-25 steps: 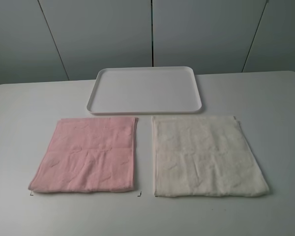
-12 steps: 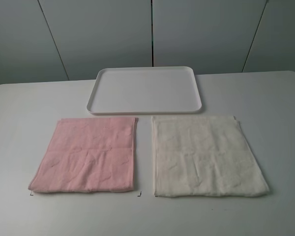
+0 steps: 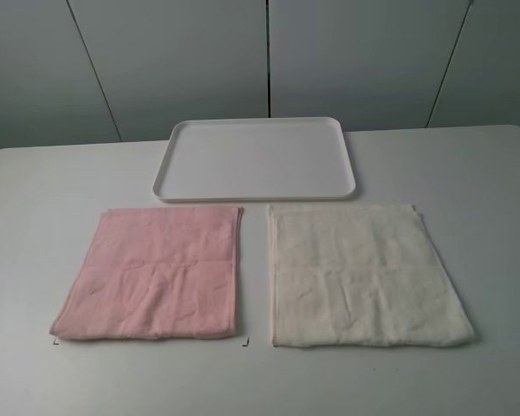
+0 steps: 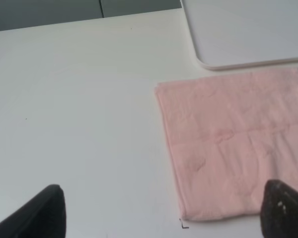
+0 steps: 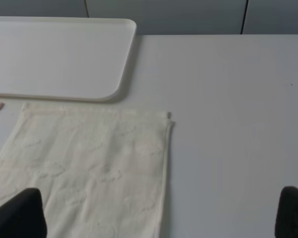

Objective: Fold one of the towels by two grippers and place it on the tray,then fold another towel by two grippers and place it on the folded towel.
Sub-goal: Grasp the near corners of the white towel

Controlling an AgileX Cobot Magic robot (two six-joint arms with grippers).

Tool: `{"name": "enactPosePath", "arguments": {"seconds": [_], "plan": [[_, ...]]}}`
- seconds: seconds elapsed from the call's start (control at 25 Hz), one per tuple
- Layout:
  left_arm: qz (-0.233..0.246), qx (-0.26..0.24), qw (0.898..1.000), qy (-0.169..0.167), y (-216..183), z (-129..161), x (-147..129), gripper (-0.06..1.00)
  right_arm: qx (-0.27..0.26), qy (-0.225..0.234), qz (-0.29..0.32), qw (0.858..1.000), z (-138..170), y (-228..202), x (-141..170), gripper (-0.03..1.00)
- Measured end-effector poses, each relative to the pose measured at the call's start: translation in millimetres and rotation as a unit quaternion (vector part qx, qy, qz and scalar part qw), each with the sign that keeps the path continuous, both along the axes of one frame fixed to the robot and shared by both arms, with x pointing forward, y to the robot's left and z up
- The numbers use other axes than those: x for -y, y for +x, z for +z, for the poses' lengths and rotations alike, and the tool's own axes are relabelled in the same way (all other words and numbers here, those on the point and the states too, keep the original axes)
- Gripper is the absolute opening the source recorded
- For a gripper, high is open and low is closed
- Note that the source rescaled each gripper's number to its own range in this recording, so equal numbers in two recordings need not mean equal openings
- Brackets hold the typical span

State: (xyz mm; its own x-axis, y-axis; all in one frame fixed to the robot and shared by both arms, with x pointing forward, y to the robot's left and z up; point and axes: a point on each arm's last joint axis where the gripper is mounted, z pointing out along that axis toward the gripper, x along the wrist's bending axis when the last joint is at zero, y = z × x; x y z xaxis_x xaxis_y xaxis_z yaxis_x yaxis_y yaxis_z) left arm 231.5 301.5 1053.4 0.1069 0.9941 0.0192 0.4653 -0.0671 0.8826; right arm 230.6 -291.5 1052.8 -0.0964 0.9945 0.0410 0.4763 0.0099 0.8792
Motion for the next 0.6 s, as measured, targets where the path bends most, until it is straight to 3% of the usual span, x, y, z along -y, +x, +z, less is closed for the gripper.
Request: {"name": "enactPosePath", "arguments": {"seconds": [0.6], "plan": [[0.0,0.0,1.0,0.0,0.0,0.0,0.0,1.0,0.0,0.003,0.001,1.0,0.0,0.0,-0.3,1.0]]}}
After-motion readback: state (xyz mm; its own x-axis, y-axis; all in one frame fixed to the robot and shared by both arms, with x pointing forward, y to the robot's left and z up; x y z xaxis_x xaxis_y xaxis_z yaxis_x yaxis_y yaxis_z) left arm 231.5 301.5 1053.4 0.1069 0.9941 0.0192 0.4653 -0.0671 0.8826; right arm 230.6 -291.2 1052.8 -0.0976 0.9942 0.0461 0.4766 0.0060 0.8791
